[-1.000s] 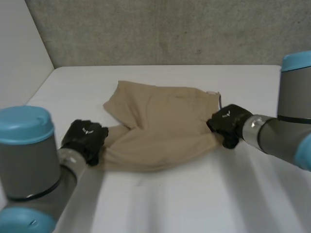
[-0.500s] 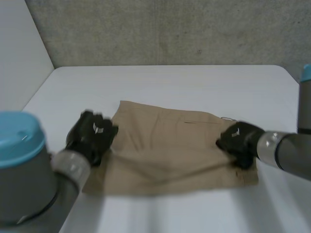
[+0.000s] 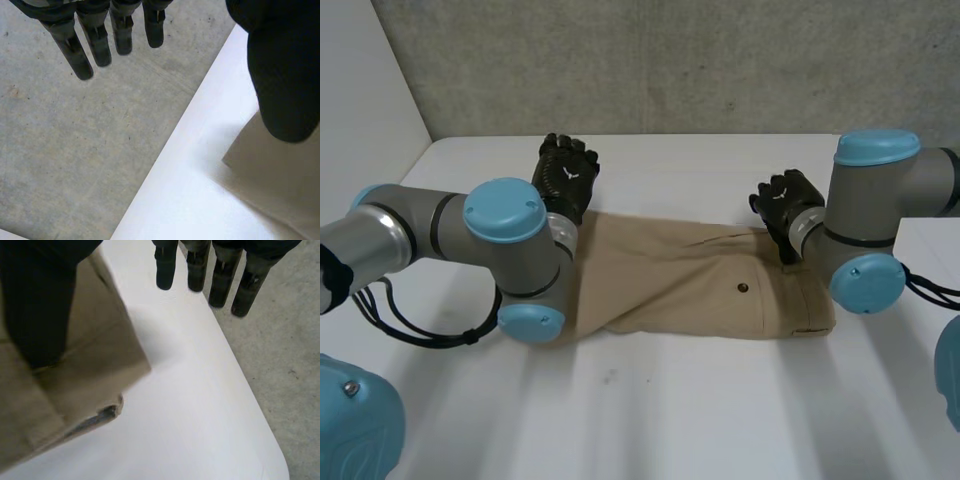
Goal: Fold the shorts.
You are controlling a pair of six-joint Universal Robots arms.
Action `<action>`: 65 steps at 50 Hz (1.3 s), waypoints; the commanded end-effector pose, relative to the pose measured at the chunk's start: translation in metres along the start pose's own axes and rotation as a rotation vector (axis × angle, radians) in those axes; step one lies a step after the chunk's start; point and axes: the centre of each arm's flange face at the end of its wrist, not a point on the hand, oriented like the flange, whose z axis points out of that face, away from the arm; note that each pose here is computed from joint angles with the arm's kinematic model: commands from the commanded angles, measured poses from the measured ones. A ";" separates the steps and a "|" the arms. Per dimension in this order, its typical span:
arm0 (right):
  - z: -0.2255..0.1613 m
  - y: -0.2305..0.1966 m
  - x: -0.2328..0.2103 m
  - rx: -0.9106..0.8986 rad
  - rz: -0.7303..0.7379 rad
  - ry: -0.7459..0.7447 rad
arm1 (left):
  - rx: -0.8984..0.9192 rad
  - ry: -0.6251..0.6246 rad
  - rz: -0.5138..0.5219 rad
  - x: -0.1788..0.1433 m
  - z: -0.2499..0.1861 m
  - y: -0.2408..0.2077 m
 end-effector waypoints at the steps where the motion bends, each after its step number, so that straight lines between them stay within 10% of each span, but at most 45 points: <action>1: -0.004 -0.008 0.011 0.030 0.076 0.047 | 0.001 0.009 -0.006 0.002 -0.001 0.001; 19: 0.025 -0.006 0.001 0.138 0.184 -0.007 | 0.063 0.120 0.002 0.029 0.019 0.025; 44: 0.064 -0.015 0.016 0.332 0.173 0.218 | 0.114 -0.039 -0.132 0.001 0.073 0.032; 65: -0.083 -0.031 0.064 0.028 0.331 0.009 | -0.001 0.000 -0.314 -0.080 -0.053 -0.032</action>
